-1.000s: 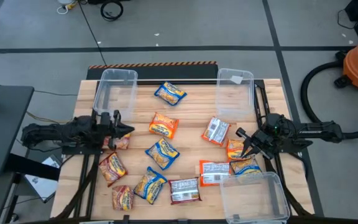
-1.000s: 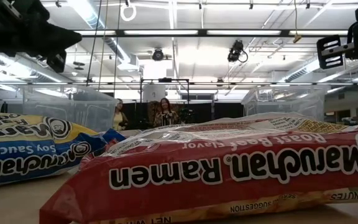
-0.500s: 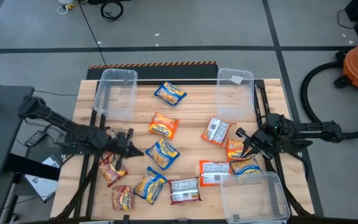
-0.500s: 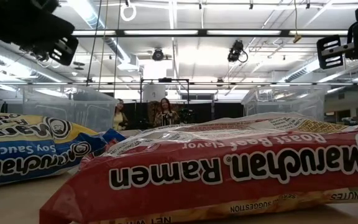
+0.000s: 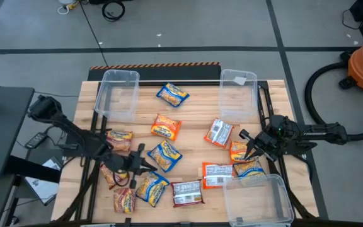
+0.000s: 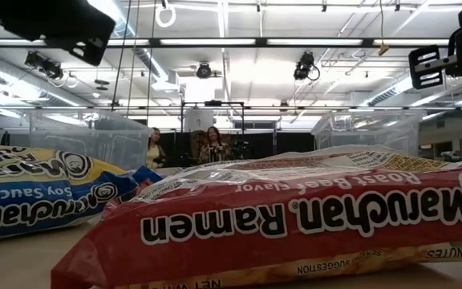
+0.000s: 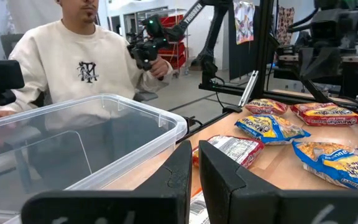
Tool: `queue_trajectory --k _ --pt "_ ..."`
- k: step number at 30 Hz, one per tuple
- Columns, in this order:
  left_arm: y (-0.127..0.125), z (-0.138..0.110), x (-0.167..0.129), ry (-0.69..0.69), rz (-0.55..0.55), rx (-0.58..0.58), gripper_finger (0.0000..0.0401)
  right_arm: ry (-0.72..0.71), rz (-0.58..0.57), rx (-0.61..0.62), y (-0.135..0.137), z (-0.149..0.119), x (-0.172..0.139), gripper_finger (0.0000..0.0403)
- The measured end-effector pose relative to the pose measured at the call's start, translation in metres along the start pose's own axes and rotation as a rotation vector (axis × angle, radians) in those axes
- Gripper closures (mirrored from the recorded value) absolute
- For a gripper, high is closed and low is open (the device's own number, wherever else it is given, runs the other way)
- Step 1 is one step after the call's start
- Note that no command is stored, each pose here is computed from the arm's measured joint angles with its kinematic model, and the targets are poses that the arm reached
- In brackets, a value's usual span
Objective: Sort Maruchan noodles
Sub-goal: Put the blue noodle pack into the top left transparent bin
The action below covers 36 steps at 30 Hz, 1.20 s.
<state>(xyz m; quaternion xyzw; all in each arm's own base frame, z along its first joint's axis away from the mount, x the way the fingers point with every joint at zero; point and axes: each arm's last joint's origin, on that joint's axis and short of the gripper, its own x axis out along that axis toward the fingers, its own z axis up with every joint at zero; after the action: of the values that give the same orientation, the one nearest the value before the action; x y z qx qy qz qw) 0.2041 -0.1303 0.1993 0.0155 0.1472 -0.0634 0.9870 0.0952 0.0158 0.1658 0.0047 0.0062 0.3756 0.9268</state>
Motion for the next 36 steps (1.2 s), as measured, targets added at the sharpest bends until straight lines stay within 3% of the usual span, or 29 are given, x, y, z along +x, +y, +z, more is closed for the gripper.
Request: queue_trajectory --k 5,12,23,30,36 --pt "-0.012 0.010 0.021 0.019 0.005 0.044 0.0342 0.000 0.000 0.000 0.000 0.000 0.000 0.0366" --pt "-0.033 0.015 0.047 0.179 -0.004 0.190 0.0276 0.000 -0.001 0.000 0.000 0.000 0.000 0.0366" --pt "-0.032 -0.012 0.085 0.376 0.109 0.255 0.0218 -0.001 -0.001 -0.033 0.000 0.000 0.000 0.0366" --pt "-0.018 -0.030 0.096 0.469 0.171 0.252 0.0209 -0.003 0.000 -0.036 0.000 0.000 0.000 0.0366" --pt "-0.019 -0.042 0.100 0.522 0.157 0.354 0.0209 -0.007 -0.001 -0.041 0.000 0.001 0.000 0.0367"
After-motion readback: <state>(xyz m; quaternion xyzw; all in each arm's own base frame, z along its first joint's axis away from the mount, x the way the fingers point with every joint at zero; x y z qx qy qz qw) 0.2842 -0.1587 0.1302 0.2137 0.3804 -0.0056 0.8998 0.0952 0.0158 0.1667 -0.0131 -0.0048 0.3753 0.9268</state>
